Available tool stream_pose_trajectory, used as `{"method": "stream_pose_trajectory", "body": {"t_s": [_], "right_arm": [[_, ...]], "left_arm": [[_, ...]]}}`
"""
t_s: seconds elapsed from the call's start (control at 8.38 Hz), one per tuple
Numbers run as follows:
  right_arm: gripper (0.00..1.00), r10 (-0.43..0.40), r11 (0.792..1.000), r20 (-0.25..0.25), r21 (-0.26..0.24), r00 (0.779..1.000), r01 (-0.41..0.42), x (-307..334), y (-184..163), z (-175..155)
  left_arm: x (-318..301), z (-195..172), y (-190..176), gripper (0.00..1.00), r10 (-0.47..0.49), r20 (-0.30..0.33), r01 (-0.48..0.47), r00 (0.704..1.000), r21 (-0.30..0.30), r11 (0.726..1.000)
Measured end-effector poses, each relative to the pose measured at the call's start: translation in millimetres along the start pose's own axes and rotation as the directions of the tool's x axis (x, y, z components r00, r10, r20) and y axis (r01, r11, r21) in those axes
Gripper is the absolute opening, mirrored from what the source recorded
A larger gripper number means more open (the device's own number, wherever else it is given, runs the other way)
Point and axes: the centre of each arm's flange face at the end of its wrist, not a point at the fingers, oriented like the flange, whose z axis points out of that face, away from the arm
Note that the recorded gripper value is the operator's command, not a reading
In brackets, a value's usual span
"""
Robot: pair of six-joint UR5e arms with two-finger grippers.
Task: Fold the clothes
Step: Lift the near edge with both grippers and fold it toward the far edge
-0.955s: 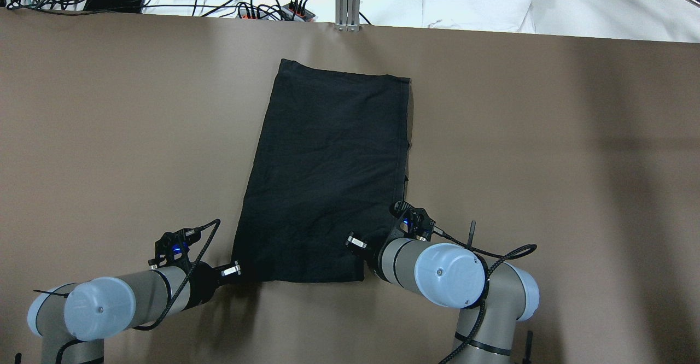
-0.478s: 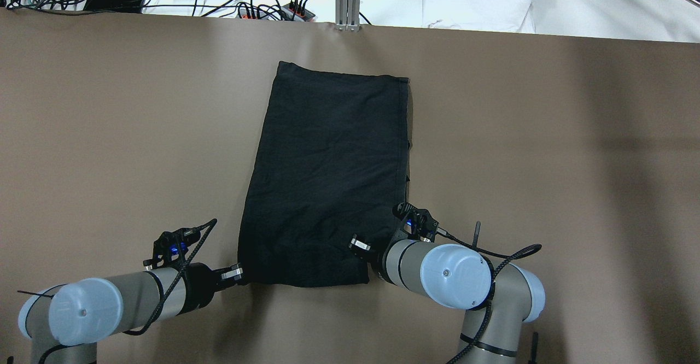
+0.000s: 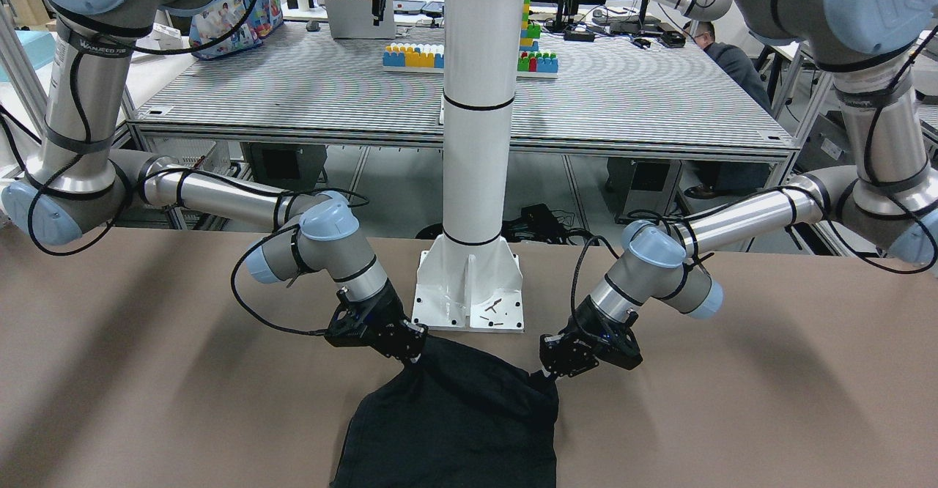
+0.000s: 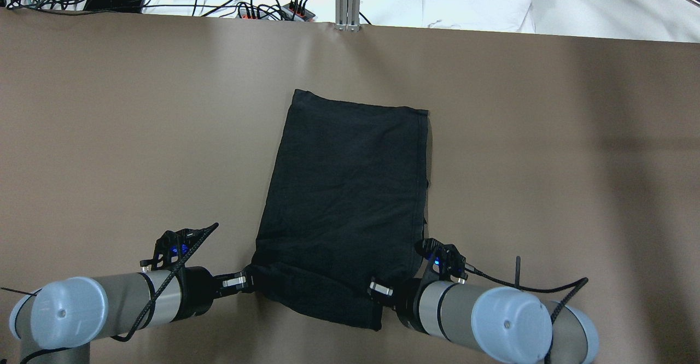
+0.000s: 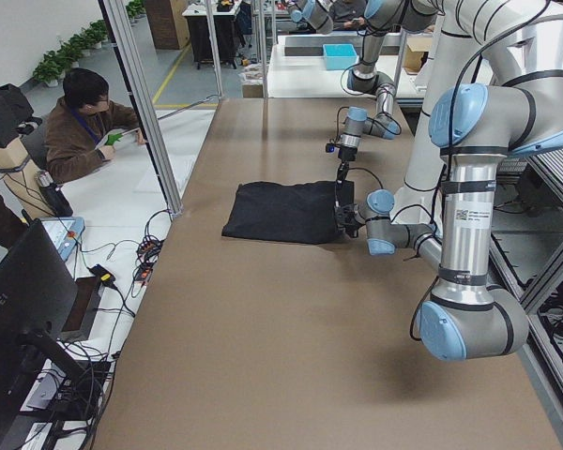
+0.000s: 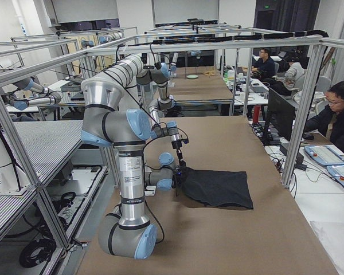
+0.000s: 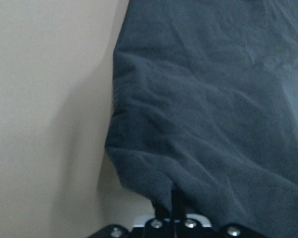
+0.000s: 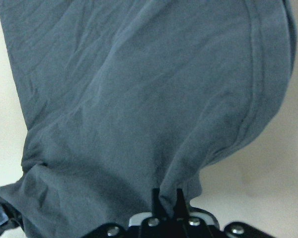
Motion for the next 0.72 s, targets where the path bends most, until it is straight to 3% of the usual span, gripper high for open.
{"method": "stream_pose_trajectory", "body": {"t_s": [0.36,0.72], "right_arm": [[0.00,-0.019,0.997,0.003,-0.073,1.000,0.019,11.3,44.9,-12.9],[0.00,-0.016,0.997,0.027,-0.074,1.000,0.018,1.5,30.3,-26.4]], "left_arm": [[16.0,-32.4,20.6,0.00,0.012,-0.054,-0.015,0.998,-0.046,0.999],[18.8,-40.8,19.0,0.00,0.024,-0.064,-0.028,0.998,-0.062,0.998]]}}
